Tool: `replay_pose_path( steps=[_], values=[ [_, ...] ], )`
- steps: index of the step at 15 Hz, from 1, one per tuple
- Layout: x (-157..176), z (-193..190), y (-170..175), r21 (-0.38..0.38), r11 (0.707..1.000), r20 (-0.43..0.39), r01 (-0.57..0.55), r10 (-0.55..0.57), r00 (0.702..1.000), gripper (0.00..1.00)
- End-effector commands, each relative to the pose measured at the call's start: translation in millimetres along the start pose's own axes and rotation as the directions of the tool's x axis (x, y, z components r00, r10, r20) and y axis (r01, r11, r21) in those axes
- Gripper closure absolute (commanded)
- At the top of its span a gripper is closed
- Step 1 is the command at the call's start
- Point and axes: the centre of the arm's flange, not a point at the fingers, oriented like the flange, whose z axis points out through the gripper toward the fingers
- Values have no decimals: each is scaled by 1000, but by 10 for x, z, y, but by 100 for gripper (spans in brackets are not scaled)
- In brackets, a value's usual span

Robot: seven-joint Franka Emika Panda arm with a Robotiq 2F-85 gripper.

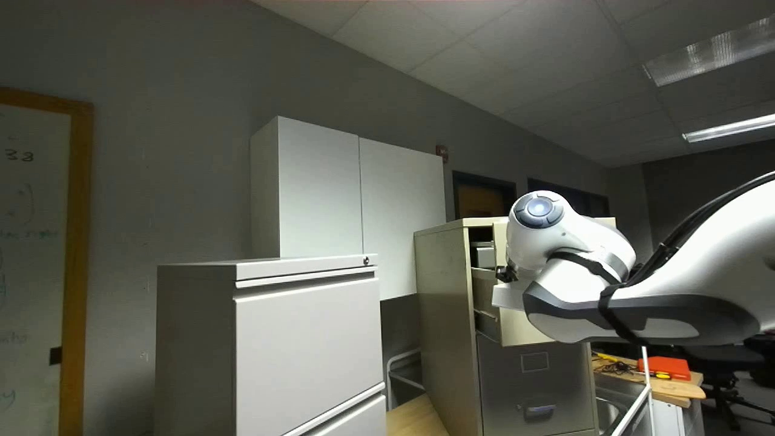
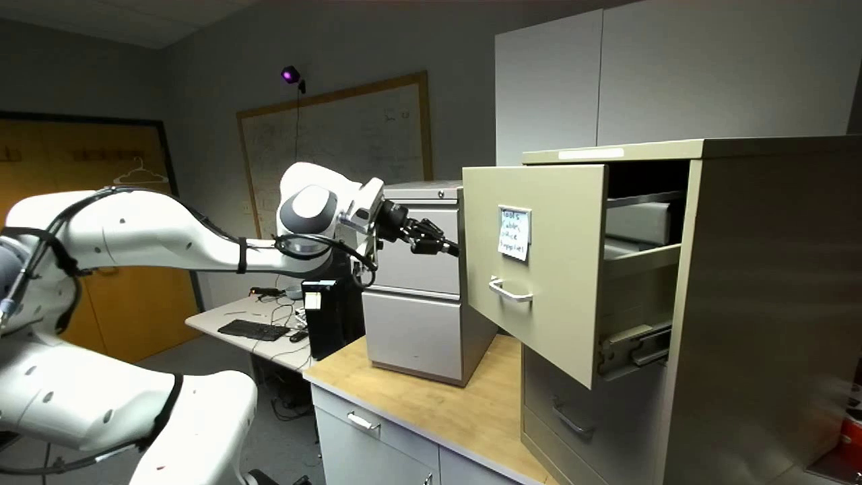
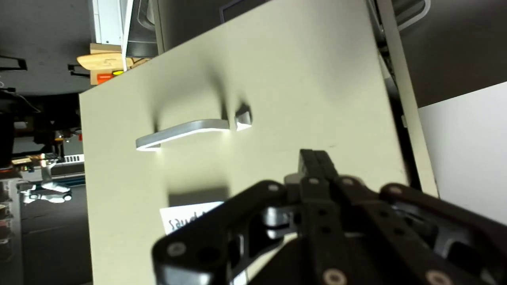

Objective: Close the top drawer of the beige file cabinet

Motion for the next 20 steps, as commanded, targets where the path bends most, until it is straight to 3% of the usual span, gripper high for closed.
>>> replay_pose_path(
  steps=[1,14,20],
  values=[
    [177,282,-351,7,999,-5,37,-37,999,100],
    [424,1250,-1104,-12,994,88,112,-110,990,100],
    [523,1680,-1387,16,994,156,110,-111,981,100]
  ],
)
